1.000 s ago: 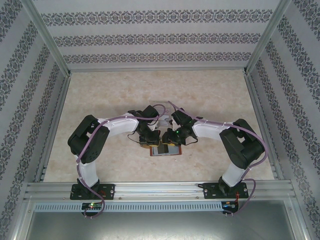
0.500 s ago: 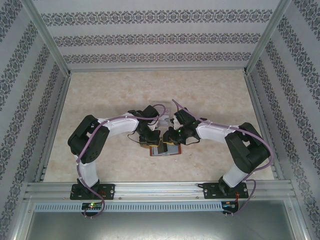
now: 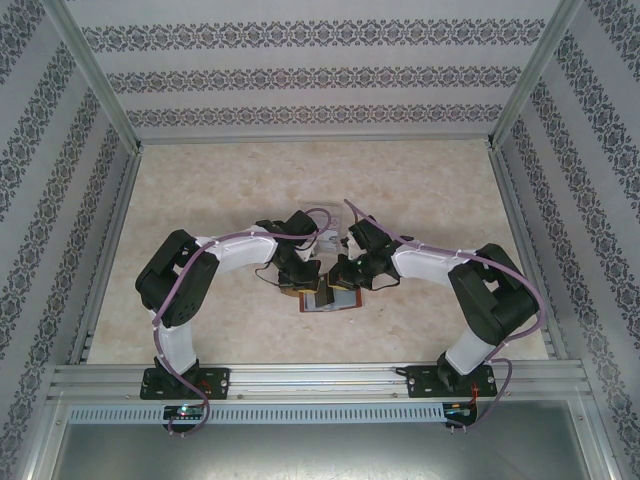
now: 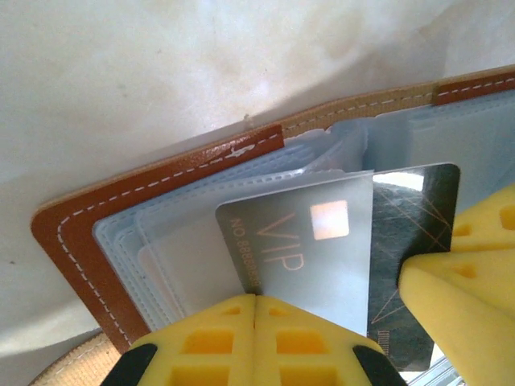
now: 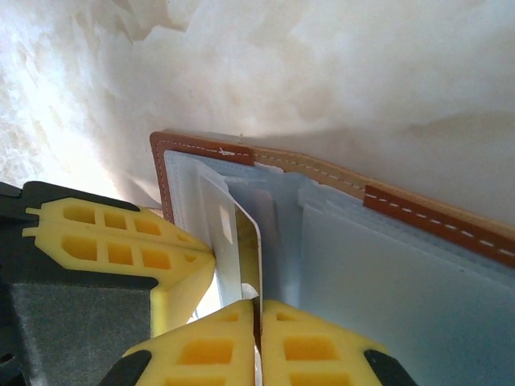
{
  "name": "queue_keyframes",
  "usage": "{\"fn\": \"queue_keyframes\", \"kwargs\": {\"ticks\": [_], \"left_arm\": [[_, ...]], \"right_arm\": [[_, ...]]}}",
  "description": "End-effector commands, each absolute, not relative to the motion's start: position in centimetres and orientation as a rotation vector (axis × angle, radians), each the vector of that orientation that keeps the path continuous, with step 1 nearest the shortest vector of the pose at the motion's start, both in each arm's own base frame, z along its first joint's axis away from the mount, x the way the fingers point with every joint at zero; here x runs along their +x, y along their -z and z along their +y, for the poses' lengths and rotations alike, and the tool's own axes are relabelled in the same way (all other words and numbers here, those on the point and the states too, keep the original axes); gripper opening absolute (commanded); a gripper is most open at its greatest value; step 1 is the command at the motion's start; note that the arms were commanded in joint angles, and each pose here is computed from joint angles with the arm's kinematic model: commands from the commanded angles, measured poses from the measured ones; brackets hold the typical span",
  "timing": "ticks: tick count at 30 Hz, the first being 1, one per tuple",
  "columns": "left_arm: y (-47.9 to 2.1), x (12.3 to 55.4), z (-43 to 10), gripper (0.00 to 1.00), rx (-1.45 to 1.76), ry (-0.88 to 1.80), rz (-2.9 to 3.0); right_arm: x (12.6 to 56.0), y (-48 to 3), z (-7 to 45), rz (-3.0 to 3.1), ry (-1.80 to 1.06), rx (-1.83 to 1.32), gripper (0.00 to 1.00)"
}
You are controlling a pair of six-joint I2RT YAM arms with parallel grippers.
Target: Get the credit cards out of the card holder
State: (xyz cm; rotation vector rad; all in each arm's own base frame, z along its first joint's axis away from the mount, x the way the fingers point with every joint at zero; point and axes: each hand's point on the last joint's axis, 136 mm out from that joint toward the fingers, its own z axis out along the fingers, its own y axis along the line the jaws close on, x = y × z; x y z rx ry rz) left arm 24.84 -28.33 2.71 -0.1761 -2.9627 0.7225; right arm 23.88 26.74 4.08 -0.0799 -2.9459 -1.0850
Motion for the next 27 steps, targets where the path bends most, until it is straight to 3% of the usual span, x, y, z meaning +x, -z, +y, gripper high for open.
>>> {"fn": "queue_keyframes", "kwargs": {"ticks": [1,27], "left_arm": [[-1.5,24.3,-27.3,0.03,-0.177,-0.608,-2.97],[-2.3,24.2,-27.3,0.03,-0.17,-0.635,-2.98]], "right_arm": [[23.6,-3.9,25.1,-2.994,0.995,-0.079,0.08],[23.5,-5.1,22.5,-3.075,0.846,-0.05,0.07]]}}
